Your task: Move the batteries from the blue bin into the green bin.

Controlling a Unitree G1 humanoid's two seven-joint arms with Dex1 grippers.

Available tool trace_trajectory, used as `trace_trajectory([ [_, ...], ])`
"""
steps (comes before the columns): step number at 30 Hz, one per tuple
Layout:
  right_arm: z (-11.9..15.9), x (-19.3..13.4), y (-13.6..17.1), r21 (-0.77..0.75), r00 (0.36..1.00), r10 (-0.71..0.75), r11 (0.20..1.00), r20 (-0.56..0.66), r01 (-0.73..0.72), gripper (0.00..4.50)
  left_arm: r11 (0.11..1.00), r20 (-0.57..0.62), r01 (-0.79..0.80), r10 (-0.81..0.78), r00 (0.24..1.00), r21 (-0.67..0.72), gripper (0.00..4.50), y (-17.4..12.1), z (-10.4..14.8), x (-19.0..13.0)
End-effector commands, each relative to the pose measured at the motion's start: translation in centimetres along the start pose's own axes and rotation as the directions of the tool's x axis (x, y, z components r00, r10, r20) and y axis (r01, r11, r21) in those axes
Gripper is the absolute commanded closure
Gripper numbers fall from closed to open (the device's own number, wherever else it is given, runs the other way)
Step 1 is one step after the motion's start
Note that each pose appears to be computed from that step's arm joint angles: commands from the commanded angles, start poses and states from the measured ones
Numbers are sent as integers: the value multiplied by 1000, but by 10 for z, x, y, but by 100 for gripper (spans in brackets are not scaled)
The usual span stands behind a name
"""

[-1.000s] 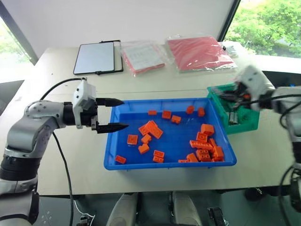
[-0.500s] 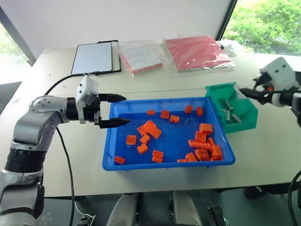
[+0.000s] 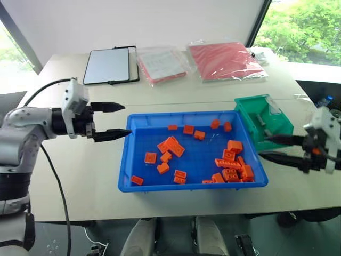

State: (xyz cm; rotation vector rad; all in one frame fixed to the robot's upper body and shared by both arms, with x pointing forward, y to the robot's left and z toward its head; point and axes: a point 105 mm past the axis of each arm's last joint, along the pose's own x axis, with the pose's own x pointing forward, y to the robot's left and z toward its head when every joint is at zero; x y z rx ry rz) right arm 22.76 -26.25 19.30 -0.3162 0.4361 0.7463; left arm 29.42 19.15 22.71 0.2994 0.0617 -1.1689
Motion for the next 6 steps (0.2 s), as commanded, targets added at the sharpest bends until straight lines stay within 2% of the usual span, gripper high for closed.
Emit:
trace_trajectory([
  [1,-1,-19,-13,-26,994,-104,994,42,105,150,999,3,-37,37,999,25,0,-3,9,-15],
  [6,-9,-23,-11,-12,993,-97,995,60,98,150,998,-5,-61,61,998,13,0,-4,7,-22],
])
